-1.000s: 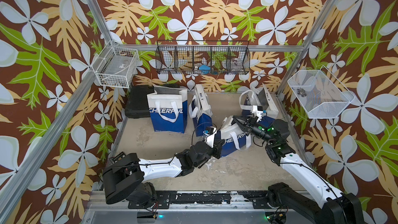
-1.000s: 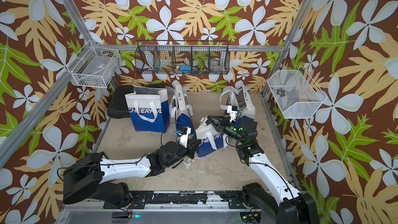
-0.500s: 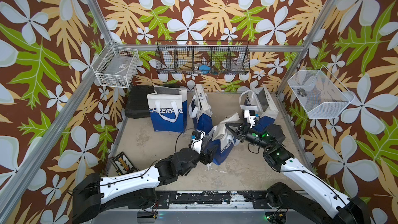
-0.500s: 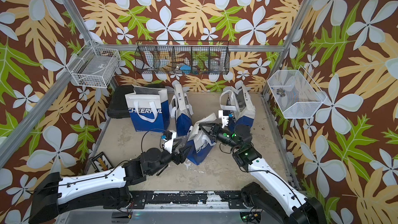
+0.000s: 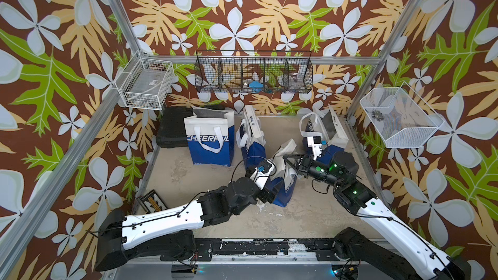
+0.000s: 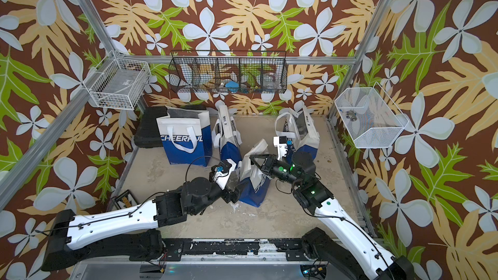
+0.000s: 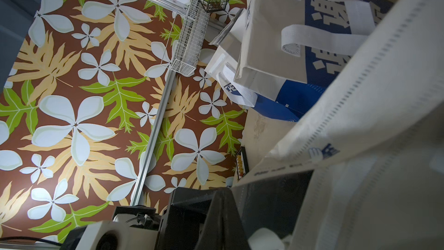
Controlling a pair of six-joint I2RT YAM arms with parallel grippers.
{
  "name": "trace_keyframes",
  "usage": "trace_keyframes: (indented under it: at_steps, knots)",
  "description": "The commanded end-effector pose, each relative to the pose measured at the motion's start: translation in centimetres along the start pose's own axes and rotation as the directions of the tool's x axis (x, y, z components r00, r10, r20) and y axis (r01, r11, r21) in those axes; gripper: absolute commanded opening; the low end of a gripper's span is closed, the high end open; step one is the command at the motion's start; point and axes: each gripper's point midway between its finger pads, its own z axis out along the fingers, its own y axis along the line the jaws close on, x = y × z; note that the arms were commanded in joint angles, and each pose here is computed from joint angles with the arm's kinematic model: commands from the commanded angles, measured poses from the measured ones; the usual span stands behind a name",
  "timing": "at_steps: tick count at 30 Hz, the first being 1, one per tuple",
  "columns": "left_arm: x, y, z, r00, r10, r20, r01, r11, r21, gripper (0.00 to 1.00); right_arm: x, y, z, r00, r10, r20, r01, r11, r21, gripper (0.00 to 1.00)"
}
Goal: Open the takeout bag
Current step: Open the takeout bag at the center of the board.
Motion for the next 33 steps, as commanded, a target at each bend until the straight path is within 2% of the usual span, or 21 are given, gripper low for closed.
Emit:
trace_keyframes:
  at_steps: [1, 10, 15, 18, 20, 21, 22, 24, 25, 26, 28, 31, 33]
  knots:
    - [-1.1, 1.1, 1.0, 0.998, 0.068, 0.011, -0.067, 0.993, -0.102, 0.87, -0.3, 0.0, -0.3, 0.999, -0.050, 0.013, 0.050, 0.998, 0.030, 0.00]
    - [-4.2, 2.2, 2.4, 0.991, 0.118, 0.060, -0.100, 0.964, -0.246, 0.72, -0.1, -0.4, -1.0, 0.996, -0.088, 0.020, 0.086, 0.993, 0.083, 0.00]
    - [-4.1, 2.1, 3.4, 0.985, 0.166, 0.038, -0.150, 0.951, -0.270, 0.54, 0.5, -0.3, -1.0, 0.995, -0.102, 0.014, 0.100, 0.991, 0.090, 0.00]
    - [-4.4, 1.9, 3.7, 0.983, 0.180, 0.047, -0.161, 0.949, -0.271, 0.33, 0.7, -0.1, -1.0, 0.994, -0.110, 0.014, 0.108, 0.990, 0.093, 0.00]
    - [-4.7, 1.7, 3.8, 0.981, 0.186, 0.054, -0.165, 0.949, -0.267, 0.07, 0.3, -0.2, -1.3, 0.989, -0.144, 0.027, 0.140, 0.982, 0.125, 0.00]
    - [-4.9, 1.7, 3.8, 0.982, 0.181, 0.058, -0.159, 0.950, -0.270, 0.00, -0.3, -0.3, -1.7, 0.983, -0.180, 0.045, 0.170, 0.972, 0.163, 0.00]
    - [-4.9, 1.7, 3.8, 0.983, 0.175, 0.057, -0.154, 0.952, -0.264, 0.00, -1.2, -0.7, -2.4, 0.967, -0.247, 0.058, 0.226, 0.943, 0.243, 0.09]
    - [-4.8, 1.6, 3.7, 0.987, 0.153, 0.056, -0.134, 0.958, -0.253, 0.00, -3.2, -1.7, -4.3, 0.928, -0.365, 0.076, 0.302, 0.857, 0.418, 0.41]
    - [-4.8, 1.7, 3.5, 0.990, 0.125, 0.058, -0.107, 0.962, -0.251, 0.00, -3.8, -2.0, -5.1, 0.907, -0.416, 0.068, 0.338, 0.814, 0.473, 0.51]
    - [-4.9, 1.7, 3.3, 0.993, 0.095, 0.066, -0.076, 0.967, -0.244, 0.00, -4.0, -2.4, -5.6, 0.895, -0.443, 0.056, 0.357, 0.785, 0.507, 0.56]
    - [-4.8, 1.5, 2.9, 0.996, 0.045, 0.078, -0.027, 0.976, -0.216, 0.00, -3.4, -3.1, -5.5, 0.893, -0.449, 0.016, 0.380, 0.773, 0.508, 0.58]
    - [-4.6, 0.9, 2.9, 0.997, -0.018, 0.078, 0.031, 0.986, -0.165, 0.00, -1.2, -3.6, -4.9, 0.910, -0.413, -0.038, 0.384, 0.805, 0.452, 0.58]
    - [-4.4, 0.5, 2.9, 0.996, -0.050, 0.075, 0.061, 0.988, -0.141, 0.00, -0.2, -3.3, -5.0, 0.909, -0.417, -0.021, 0.383, 0.812, 0.441, 0.59]
